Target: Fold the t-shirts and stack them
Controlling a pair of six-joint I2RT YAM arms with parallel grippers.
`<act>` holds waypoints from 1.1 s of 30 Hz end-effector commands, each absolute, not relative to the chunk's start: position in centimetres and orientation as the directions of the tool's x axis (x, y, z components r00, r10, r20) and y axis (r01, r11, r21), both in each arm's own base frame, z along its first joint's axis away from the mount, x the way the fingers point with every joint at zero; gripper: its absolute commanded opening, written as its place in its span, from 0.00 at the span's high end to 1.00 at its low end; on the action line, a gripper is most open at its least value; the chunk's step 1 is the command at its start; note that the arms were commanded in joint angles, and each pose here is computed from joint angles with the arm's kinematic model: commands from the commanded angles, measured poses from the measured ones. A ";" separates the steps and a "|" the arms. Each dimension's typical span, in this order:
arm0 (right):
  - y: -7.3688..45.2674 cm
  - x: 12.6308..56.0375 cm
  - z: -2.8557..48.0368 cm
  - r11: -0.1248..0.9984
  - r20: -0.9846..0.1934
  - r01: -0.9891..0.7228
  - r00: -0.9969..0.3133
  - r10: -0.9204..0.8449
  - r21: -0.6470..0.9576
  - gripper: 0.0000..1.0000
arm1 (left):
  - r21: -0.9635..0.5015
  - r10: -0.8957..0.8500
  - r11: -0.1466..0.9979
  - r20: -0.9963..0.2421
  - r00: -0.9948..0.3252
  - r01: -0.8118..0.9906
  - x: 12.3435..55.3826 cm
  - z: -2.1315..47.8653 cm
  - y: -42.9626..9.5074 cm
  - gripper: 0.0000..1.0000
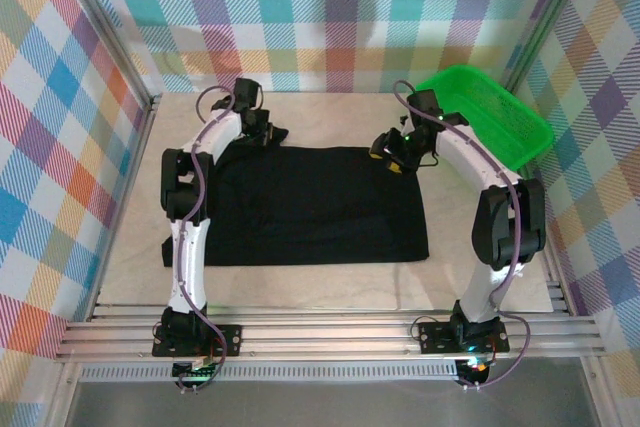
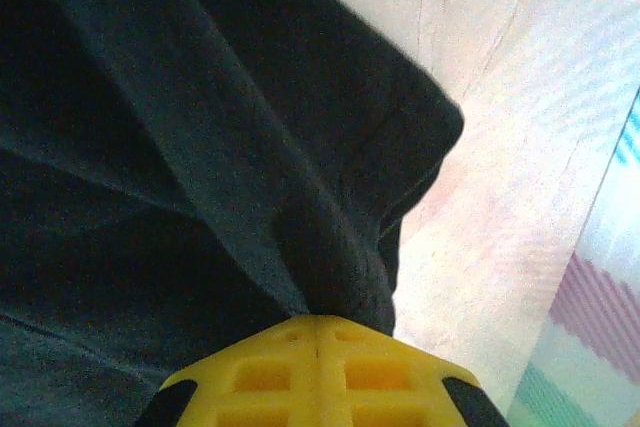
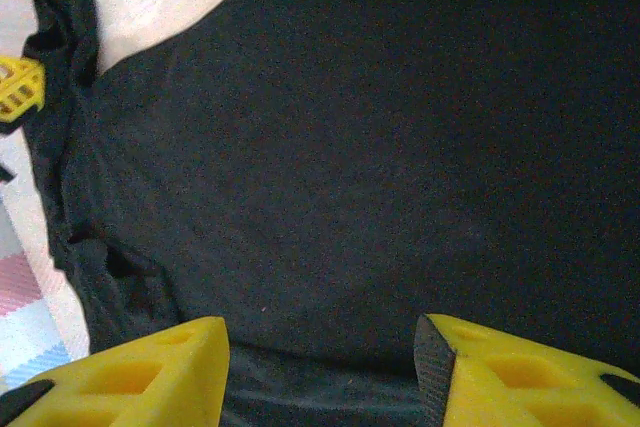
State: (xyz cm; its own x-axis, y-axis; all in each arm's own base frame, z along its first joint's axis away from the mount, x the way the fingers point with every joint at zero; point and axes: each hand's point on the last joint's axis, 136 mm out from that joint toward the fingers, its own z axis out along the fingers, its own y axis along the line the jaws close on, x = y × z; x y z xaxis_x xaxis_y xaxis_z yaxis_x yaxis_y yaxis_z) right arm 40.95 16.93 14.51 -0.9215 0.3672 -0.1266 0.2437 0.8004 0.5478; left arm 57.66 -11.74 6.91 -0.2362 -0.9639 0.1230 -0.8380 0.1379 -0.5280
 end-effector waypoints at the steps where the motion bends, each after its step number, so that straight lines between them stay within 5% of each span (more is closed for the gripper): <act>1: 14.9 43.6 13.5 0.844 -0.189 0.245 -0.909 0.371 0.476 0.49 | -0.553 -0.974 0.140 0.073 -0.215 -0.821 58.4 9.1 -9.0 1.00; 9: 14.0 50.5 10.2 0.900 -0.278 0.248 -0.892 0.356 0.358 0.55 | -0.607 -0.973 0.149 0.052 -0.226 -0.780 59.0 12.1 -3.5 1.00; 17: 12.2 52.2 9.0 0.914 -0.300 0.320 -0.872 0.387 0.249 0.56 | -0.663 -0.947 0.144 0.123 -0.296 -0.735 60.2 13.3 -2.8 1.00; 18: 12.4 52.1 9.1 0.912 -0.296 0.323 -0.871 0.392 0.254 0.57 | -0.650 -0.935 0.154 0.149 -0.323 -0.744 59.9 13.2 -4.0 0.94; 20: 12.8 51.8 9.4 0.908 -0.290 0.323 -0.872 0.395 0.266 0.57 | -0.605 -0.920 0.188 0.168 -0.355 -0.774 58.4 13.0 -6.1 0.63; 22: 13.8 51.5 9.8 0.908 -0.285 0.301 -0.879 0.382 0.290 0.56 | -0.545 -0.924 0.189 0.183 -0.336 -0.817 56.2 12.1 -7.2 0.53; 26: 16.6 49.5 11.0 0.919 -0.269 0.207 -0.914 0.304 0.335 0.59 | -0.399 -0.958 0.164 0.152 -0.241 -0.902 50.1 10.5 -6.0 0.69; 33: 21.0 43.8 8.8 0.895 -0.144 0.154 -0.962 0.233 0.420 0.59 | -0.207 -0.955 0.229 0.140 -0.261 -0.951 42.6 5.1 -3.8 0.89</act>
State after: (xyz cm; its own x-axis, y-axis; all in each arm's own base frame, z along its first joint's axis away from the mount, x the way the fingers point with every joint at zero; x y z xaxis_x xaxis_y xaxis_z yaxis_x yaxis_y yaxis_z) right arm 45.72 19.01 8.34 -0.9472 0.2656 -0.1799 0.1888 0.9150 0.3565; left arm 45.33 -6.24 6.83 -0.2782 -0.9453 0.1701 -0.9298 0.2206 -0.2948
